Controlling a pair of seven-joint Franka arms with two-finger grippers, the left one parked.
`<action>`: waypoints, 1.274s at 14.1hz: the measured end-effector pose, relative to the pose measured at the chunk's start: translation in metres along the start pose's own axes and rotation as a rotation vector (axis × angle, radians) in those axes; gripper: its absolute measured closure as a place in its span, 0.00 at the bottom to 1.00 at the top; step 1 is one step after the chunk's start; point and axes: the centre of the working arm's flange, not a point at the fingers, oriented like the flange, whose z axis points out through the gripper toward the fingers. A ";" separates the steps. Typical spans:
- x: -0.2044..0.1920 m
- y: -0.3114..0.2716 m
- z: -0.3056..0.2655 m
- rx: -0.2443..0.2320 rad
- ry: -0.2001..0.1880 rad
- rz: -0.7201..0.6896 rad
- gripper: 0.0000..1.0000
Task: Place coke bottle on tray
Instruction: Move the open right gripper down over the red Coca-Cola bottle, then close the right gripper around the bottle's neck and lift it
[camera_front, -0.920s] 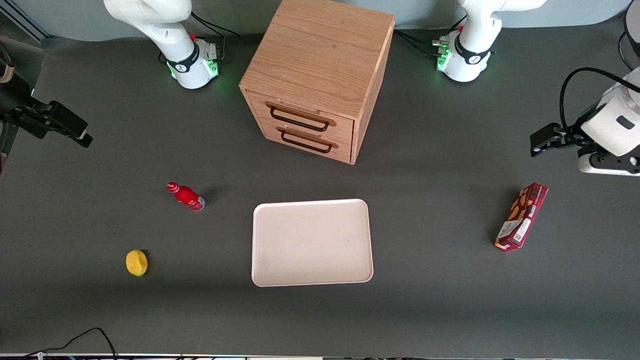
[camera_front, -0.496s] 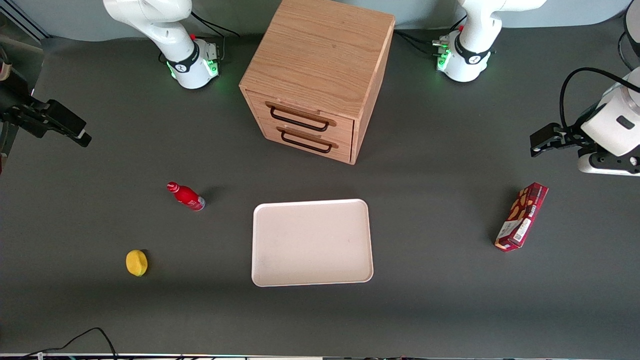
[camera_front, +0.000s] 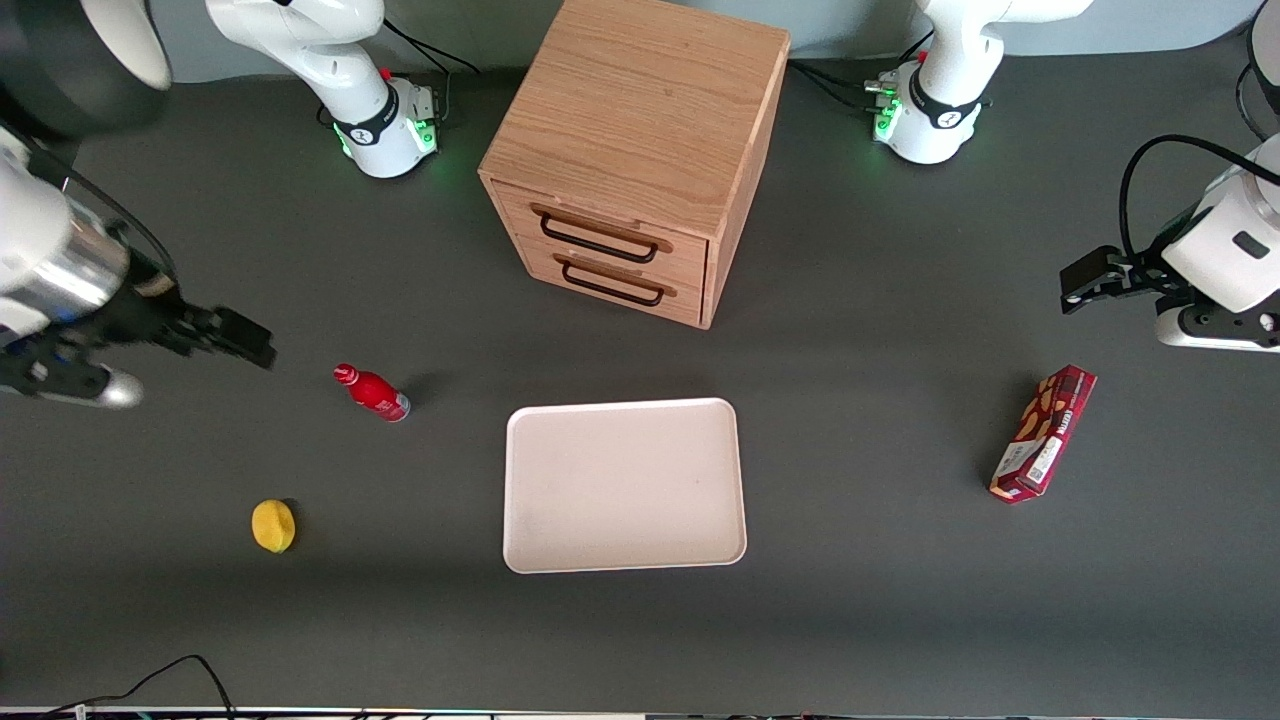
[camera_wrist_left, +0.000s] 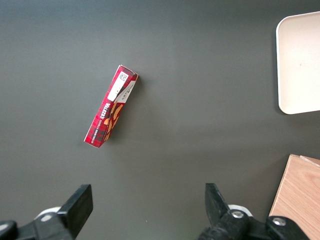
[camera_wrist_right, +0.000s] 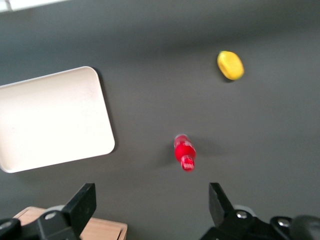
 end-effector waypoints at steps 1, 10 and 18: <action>0.007 -0.001 0.033 0.000 -0.008 -0.010 0.00; -0.026 0.024 0.219 -0.027 -0.098 -0.019 0.00; -0.064 0.065 0.242 -0.053 -0.148 0.001 0.00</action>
